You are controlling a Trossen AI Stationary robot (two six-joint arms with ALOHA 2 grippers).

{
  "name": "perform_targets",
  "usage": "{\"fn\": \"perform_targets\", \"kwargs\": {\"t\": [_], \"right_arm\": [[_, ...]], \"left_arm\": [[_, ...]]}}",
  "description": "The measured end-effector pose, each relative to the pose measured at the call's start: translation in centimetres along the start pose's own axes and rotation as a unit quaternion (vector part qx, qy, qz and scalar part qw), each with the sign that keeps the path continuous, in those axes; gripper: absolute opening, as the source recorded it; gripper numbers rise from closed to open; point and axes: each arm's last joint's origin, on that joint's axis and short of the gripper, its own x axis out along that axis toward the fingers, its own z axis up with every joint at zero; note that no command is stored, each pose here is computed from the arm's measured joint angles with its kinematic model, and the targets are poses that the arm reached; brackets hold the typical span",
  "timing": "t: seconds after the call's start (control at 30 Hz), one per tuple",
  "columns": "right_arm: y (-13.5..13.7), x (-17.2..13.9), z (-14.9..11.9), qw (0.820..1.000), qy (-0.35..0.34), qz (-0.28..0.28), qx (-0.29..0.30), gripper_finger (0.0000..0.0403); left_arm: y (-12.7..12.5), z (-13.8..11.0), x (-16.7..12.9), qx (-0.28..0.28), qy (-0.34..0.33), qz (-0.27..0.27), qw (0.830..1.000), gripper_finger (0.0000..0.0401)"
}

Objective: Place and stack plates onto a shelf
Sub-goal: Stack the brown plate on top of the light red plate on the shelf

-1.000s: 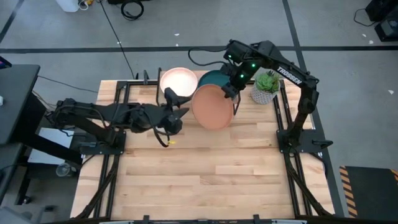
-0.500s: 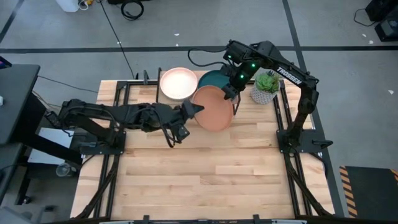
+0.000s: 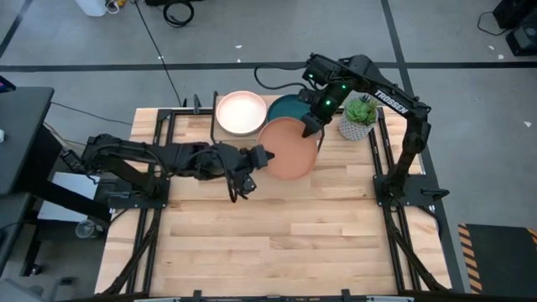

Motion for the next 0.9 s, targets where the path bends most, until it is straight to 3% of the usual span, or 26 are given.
{"fn": "perform_targets", "kwargs": {"t": [0.4, 0.6, 0.9], "right_arm": [[-0.1, -0.3, 0.5, 0.999, -0.006, 0.05, 0.004, 0.0171], [-0.4, -1.4, 0.3, 0.998, -0.029, 0.051, 0.005, 0.0197], [-1.2, -5.5, -0.9, 0.992, -0.121, 0.017, 0.013, 0.0217]], "left_arm": [[0.1, 0.0, -0.1, -0.05, -0.006, 0.003, 0.999, 0.0064], [0.2, -0.1, -0.1, -0.092, -0.006, 0.006, 0.996, 0.0062], [0.5, -0.7, -0.7, -0.142, 0.022, 0.013, 0.989, 0.0062]]}}
